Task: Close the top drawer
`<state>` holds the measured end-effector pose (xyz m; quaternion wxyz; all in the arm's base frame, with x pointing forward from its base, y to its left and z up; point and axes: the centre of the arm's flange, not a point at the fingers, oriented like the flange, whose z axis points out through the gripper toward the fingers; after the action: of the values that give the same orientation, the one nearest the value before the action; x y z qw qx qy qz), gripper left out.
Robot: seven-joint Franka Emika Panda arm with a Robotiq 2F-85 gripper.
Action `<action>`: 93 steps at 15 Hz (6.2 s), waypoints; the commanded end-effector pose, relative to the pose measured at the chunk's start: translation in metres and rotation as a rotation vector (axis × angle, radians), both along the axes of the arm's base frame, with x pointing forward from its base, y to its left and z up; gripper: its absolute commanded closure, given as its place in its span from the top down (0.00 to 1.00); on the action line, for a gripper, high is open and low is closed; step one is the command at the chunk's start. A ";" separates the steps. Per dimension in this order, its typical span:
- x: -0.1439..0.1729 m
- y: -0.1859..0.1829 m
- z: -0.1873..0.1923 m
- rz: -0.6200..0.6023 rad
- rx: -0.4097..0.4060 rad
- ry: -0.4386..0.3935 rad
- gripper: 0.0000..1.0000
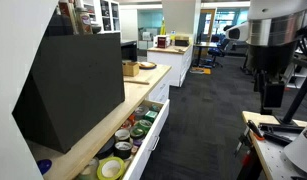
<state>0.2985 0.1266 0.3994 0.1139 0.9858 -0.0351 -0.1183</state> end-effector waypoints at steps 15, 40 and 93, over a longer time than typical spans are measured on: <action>0.010 -0.007 -0.011 -0.005 -0.005 -0.051 1.00; 0.082 -0.062 -0.085 0.311 -0.006 -0.115 1.00; 0.193 -0.134 -0.283 -0.020 0.223 -0.447 1.00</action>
<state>0.4857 -0.0077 0.1305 0.0141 0.9950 -0.0624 0.0772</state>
